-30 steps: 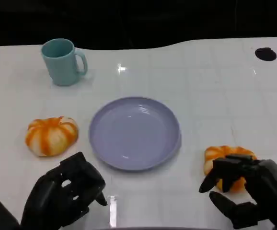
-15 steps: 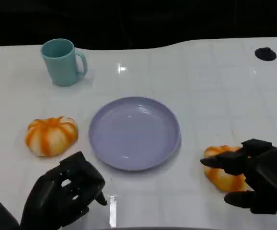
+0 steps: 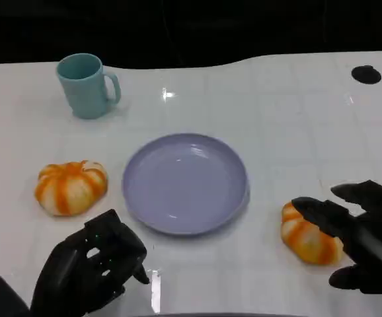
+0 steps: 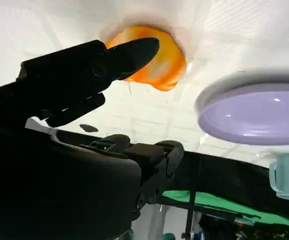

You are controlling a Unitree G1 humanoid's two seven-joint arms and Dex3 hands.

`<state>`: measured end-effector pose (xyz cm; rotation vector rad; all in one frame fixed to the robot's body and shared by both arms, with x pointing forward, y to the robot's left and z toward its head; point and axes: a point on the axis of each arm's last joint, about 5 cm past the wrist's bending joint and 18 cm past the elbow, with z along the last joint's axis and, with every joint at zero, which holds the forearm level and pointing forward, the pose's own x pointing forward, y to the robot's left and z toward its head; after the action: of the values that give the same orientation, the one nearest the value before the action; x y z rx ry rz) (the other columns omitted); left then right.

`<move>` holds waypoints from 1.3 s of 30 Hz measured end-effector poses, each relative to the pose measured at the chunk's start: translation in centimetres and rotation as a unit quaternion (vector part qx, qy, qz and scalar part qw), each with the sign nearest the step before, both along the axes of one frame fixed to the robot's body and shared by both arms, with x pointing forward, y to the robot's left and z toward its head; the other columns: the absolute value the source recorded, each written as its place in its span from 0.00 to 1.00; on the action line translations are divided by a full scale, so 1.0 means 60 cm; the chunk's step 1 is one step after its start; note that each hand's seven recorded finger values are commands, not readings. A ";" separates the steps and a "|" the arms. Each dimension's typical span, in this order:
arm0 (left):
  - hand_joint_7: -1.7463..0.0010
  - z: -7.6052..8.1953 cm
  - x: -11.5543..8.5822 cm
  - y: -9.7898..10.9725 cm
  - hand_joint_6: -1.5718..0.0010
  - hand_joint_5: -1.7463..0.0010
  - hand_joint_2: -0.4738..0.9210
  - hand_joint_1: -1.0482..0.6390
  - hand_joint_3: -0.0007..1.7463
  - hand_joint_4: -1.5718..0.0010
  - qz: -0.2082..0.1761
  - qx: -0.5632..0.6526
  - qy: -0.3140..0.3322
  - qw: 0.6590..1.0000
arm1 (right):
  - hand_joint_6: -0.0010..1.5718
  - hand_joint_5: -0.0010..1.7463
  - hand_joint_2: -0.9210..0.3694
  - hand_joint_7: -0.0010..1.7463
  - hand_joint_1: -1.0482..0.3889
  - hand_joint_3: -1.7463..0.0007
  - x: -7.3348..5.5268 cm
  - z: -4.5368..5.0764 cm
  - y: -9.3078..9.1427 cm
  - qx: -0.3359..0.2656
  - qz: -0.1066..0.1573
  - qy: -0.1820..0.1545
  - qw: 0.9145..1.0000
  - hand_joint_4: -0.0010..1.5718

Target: Grasp the bread from the table and place it into the plate.

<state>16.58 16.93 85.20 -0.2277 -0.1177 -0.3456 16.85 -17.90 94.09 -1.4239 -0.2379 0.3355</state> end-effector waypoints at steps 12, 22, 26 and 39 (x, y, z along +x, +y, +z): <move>0.20 0.000 0.000 -0.002 0.61 0.00 1.00 0.27 0.16 0.60 0.000 -0.004 0.000 1.000 | 0.16 0.20 0.06 0.00 0.34 0.99 0.047 -0.047 0.016 -0.022 -0.008 0.027 0.999 0.05; 0.20 0.000 0.000 -0.003 0.61 0.00 1.00 0.27 0.17 0.60 0.001 -0.003 -0.002 1.000 | 0.18 0.19 0.00 0.01 0.32 0.98 0.081 -0.088 0.035 -0.048 -0.019 0.070 0.996 0.09; 0.19 0.001 0.000 -0.003 0.61 0.00 1.00 0.27 0.17 0.60 0.003 -0.003 -0.002 1.000 | 0.23 0.18 0.00 0.02 0.32 0.95 0.093 -0.095 0.043 -0.052 -0.019 0.080 0.995 0.17; 0.19 0.004 -0.002 -0.003 0.61 0.00 1.00 0.26 0.17 0.60 0.005 0.001 -0.005 1.000 | 0.52 1.00 0.28 0.83 0.65 0.52 0.121 -0.139 0.037 0.091 -0.011 -0.030 0.995 0.57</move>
<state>16.49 16.75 85.47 -0.2245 -0.1279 -0.3377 24.09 -15.69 85.78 -1.2565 -0.2932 0.2468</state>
